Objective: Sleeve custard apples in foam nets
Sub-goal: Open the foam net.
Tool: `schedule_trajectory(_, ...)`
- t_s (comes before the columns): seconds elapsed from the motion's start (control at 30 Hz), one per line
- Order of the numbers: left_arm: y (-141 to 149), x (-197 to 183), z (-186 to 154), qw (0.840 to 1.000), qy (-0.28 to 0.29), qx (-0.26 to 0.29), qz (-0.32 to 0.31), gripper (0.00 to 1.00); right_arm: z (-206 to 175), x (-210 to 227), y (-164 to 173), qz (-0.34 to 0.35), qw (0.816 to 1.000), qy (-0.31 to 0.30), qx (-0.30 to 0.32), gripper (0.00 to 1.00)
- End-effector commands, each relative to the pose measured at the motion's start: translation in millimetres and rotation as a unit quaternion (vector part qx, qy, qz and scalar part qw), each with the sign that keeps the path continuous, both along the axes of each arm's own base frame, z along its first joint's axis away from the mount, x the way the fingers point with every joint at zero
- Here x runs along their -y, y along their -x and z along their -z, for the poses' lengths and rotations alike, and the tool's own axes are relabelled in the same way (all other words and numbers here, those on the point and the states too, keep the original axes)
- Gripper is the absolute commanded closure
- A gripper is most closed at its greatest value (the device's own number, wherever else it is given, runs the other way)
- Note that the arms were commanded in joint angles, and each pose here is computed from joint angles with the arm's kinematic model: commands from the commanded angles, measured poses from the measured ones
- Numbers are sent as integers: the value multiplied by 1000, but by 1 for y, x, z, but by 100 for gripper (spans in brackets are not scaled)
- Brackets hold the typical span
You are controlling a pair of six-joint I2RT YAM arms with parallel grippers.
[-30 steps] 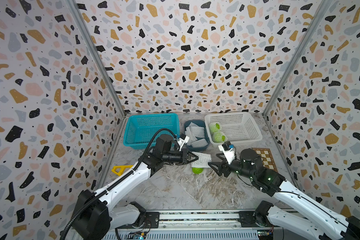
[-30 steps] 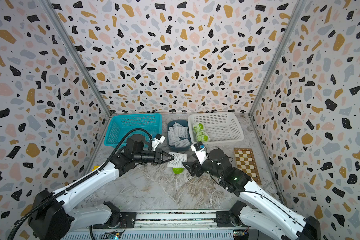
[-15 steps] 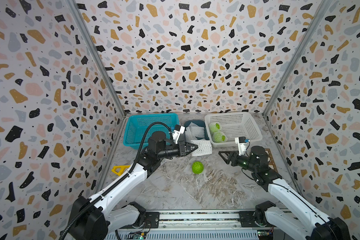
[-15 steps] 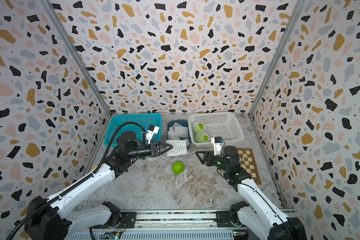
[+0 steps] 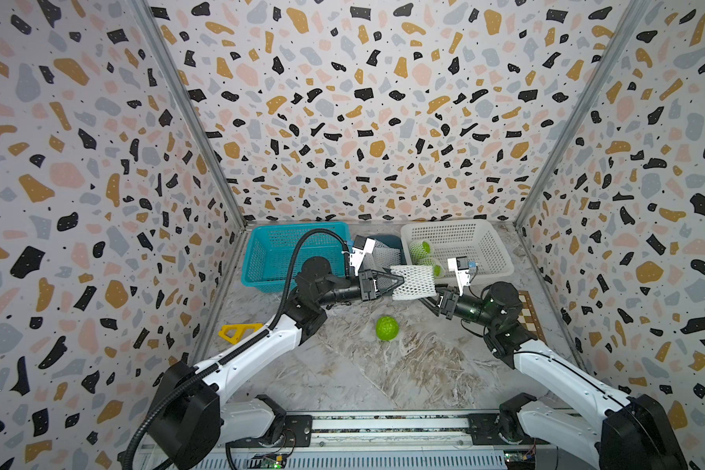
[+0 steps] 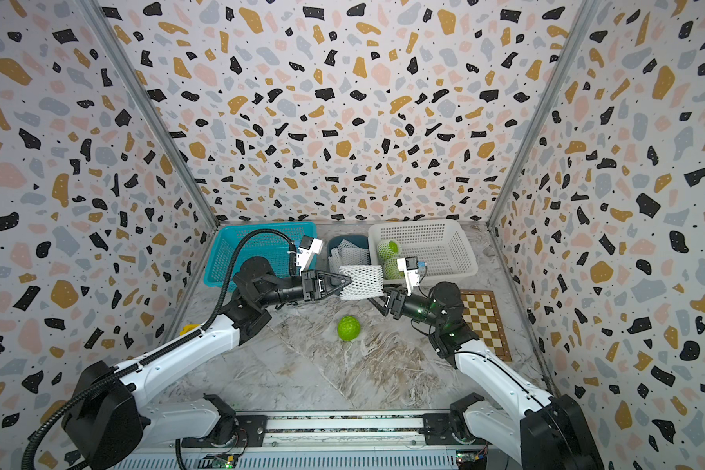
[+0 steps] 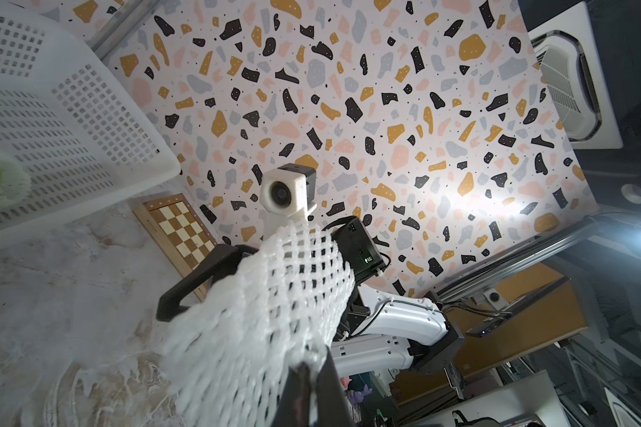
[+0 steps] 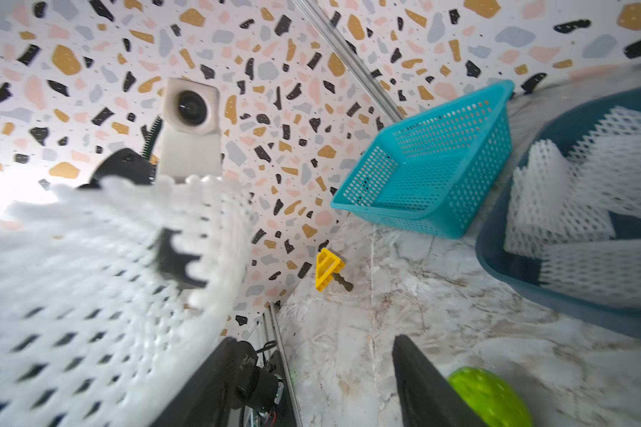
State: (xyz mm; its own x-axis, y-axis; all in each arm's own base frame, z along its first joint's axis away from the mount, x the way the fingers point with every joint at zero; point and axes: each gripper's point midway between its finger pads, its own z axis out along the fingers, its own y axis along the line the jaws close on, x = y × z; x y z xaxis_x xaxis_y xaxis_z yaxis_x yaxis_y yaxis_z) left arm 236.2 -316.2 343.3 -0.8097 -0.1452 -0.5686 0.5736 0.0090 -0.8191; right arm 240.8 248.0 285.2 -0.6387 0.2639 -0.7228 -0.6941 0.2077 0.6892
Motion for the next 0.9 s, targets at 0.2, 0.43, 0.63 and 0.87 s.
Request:
schedule_trajectory(0.2, 18, -5, -19, 996, 36, 74, 22, 100, -84, -8, 49, -78, 988, -59, 118, 33)
schedule_trajectory(0.43, 25, -5, -29, 992, 73, 96, 34, 99, -86, -27, 59, -108, 985, -37, 127, 29)
schedule_trajectory(0.63, 30, -10, -46, 987, 115, 111, 34, 99, -76, -28, 51, -86, 989, -18, 122, 25)
schedule_trajectory(0.87, 35, -14, -55, 984, 122, 129, 32, 100, -67, -23, 47, -76, 990, -10, 119, 28)
